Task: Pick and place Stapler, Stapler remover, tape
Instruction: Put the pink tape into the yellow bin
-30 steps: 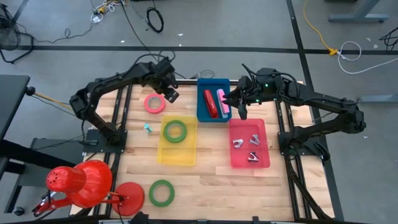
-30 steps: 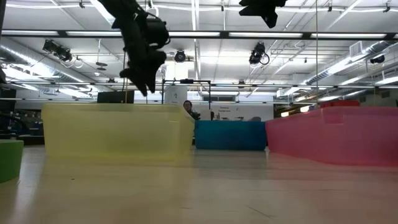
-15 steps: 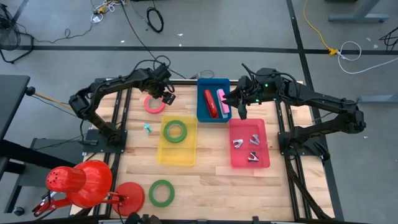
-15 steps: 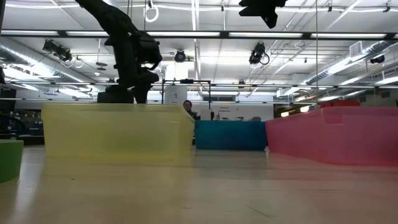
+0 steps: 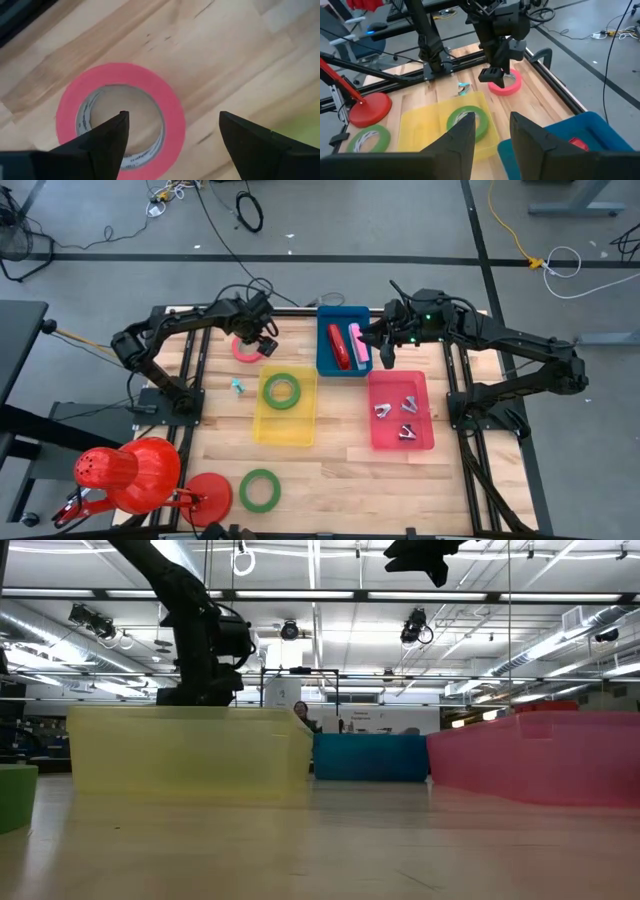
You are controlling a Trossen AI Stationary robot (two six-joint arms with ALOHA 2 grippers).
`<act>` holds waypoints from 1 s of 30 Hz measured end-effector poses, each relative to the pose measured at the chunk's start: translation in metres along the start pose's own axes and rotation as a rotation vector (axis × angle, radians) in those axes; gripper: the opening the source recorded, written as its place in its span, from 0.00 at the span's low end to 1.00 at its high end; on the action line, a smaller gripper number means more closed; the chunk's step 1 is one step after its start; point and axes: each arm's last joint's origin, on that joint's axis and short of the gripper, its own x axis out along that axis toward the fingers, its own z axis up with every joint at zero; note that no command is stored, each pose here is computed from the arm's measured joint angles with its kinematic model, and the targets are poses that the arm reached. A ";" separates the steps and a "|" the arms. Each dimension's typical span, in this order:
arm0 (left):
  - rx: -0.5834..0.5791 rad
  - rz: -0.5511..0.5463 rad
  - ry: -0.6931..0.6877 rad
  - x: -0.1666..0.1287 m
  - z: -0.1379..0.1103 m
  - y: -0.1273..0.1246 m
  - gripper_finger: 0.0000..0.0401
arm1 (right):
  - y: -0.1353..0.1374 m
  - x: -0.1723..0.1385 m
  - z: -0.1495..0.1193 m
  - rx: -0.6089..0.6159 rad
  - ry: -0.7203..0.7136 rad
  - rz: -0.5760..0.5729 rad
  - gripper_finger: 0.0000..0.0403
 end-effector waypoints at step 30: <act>0.035 0.036 0.125 0.049 -0.013 -0.013 0.68 | -0.001 0.000 0.000 0.019 -0.003 -0.030 0.30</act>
